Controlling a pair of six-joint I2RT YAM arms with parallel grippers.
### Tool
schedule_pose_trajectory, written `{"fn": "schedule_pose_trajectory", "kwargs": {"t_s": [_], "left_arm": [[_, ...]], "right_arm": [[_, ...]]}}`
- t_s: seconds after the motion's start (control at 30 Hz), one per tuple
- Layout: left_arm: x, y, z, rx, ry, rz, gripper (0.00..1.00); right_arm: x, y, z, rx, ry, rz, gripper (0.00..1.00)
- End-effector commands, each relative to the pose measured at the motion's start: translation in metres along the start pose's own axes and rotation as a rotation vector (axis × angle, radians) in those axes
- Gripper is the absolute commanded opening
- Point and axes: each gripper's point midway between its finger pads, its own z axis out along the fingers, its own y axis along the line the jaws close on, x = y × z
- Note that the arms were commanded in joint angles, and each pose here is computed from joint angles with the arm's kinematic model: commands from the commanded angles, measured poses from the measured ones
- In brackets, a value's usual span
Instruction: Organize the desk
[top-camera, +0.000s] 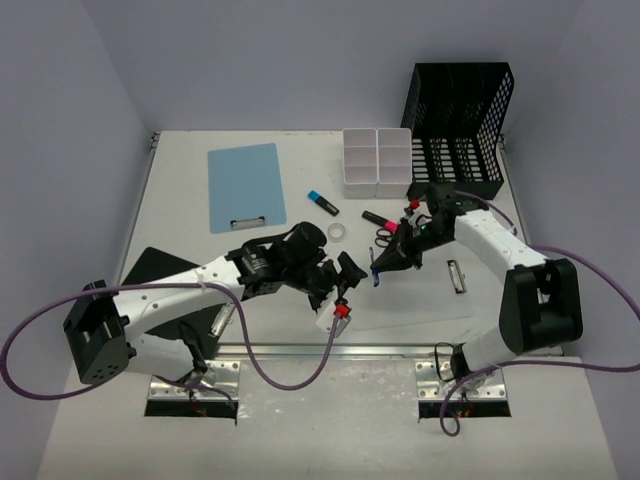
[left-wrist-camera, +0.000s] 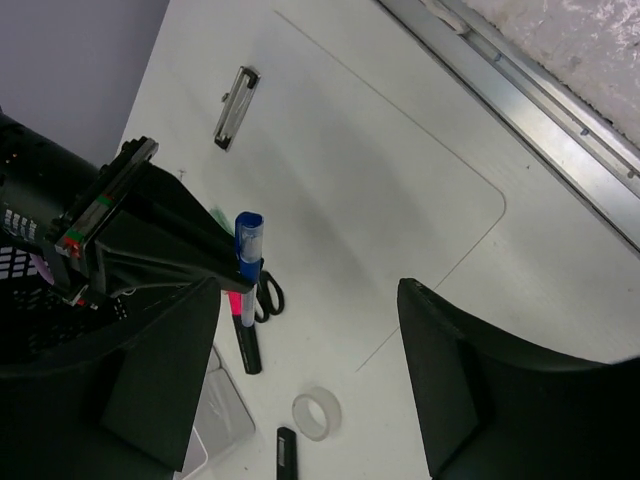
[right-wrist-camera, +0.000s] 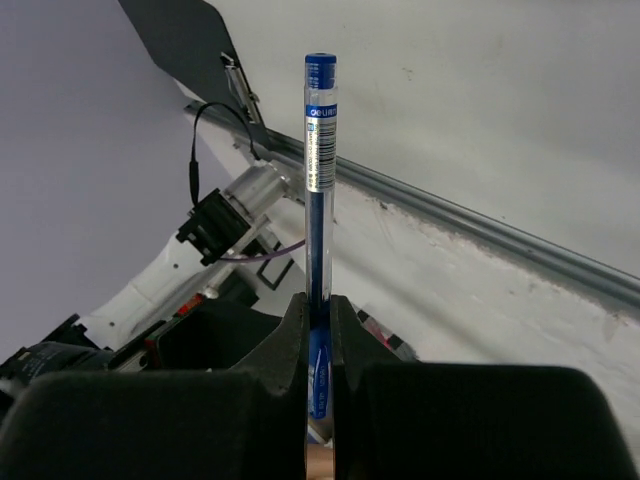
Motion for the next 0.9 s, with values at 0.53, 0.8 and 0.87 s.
{"fn": "schedule_pose_trajectory", "kwargs": {"t_s": [0.53, 0.8, 0.87], "left_arm": [[-0.027, 0.059, 0.02, -0.178, -0.117, 0.067, 0.52], [-0.019, 0.053, 0.025, -0.182, -0.105, 0.009, 0.29], [-0.017, 0.055, 0.025, -0.19, -0.094, -0.027, 0.25]], "right_arm": [[0.021, 0.051, -0.009, -0.399, 0.039, 0.104, 0.01], [0.029, 0.06, -0.014, -0.483, 0.099, 0.118, 0.01], [0.033, 0.059, -0.015, -0.504, 0.123, 0.121, 0.01]]}}
